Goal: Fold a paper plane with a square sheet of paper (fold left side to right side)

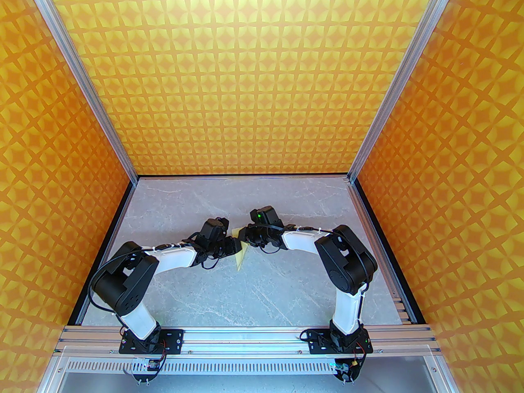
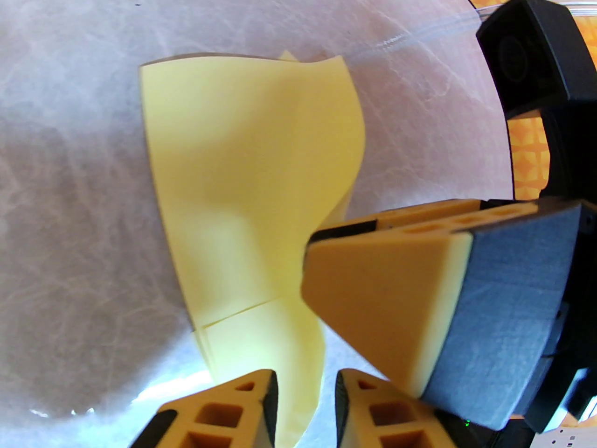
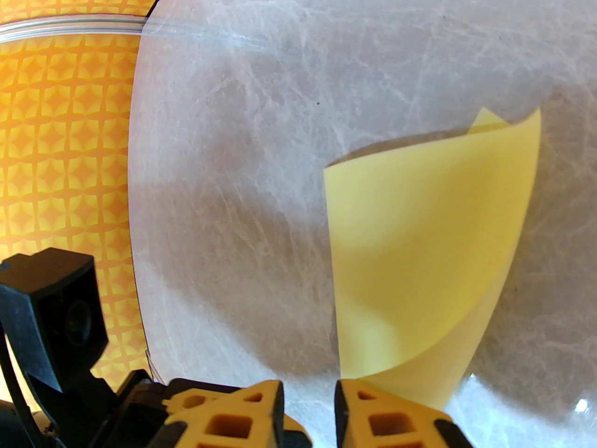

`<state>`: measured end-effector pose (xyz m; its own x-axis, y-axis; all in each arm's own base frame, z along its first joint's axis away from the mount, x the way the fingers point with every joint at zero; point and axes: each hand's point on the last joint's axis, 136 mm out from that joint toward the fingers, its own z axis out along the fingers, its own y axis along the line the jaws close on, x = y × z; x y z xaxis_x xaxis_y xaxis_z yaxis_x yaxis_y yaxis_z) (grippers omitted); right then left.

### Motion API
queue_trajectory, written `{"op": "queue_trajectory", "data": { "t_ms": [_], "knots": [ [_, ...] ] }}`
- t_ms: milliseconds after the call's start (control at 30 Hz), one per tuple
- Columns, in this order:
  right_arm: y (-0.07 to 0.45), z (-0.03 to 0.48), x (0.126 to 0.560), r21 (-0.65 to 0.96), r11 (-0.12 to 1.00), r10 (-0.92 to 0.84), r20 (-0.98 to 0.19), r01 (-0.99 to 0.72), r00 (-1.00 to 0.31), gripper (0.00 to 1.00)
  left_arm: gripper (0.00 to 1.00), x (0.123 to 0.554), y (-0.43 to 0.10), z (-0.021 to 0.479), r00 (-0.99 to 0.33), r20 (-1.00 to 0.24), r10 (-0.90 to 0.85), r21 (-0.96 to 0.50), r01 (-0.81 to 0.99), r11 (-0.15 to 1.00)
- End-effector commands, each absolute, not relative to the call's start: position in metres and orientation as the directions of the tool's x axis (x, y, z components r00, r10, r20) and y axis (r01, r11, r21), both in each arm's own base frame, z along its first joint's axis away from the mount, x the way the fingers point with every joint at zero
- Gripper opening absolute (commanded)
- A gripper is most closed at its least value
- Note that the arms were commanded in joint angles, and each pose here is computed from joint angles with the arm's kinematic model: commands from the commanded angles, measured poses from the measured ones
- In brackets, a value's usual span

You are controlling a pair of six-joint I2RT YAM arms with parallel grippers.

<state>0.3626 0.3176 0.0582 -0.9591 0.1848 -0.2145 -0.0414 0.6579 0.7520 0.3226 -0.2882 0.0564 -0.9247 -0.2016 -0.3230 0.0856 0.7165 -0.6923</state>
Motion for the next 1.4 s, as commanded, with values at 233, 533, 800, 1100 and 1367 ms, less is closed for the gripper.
{"op": "queue_trajectory", "data": {
  "t_ms": [233, 533, 800, 1100, 1367],
  "knots": [
    [0.32, 0.053, 0.361, 0.759, 0.651, 0.184, -0.196, -0.03, -0.963, 0.24, 0.27, 0.326, -0.304, 0.054, -0.927, -0.315, -0.206, -0.744, 0.106, 0.659],
    [0.319, 0.053, 0.36, 0.76, 0.649, 0.183, -0.196, -0.031, -0.963, 0.25, 0.2, 0.331, -0.308, 0.047, -0.929, -0.304, -0.211, -0.745, 0.093, 0.66],
    [0.307, 0.069, 0.358, 0.722, 0.689, 0.187, -0.261, -0.063, -0.947, 0.31, 0.07, 0.331, -0.302, 0.046, -0.926, -0.305, -0.222, -0.745, 0.087, 0.661],
    [0.282, 0.075, 0.323, 0.68, 0.729, 0.181, -0.308, -0.083, -0.934, 0.34, 0.07, 0.335, -0.296, 0.047, -0.919, -0.308, -0.247, -0.757, 0.079, 0.649],
    [0.292, 0.056, 0.28, 0.597, 0.79, 0.071, -0.321, -0.143, -0.944, 0.34, 0.06, 0.338, -0.293, 0.044, -0.913, -0.293, -0.283, -0.776, 0.054, 0.629]
  ]
}}
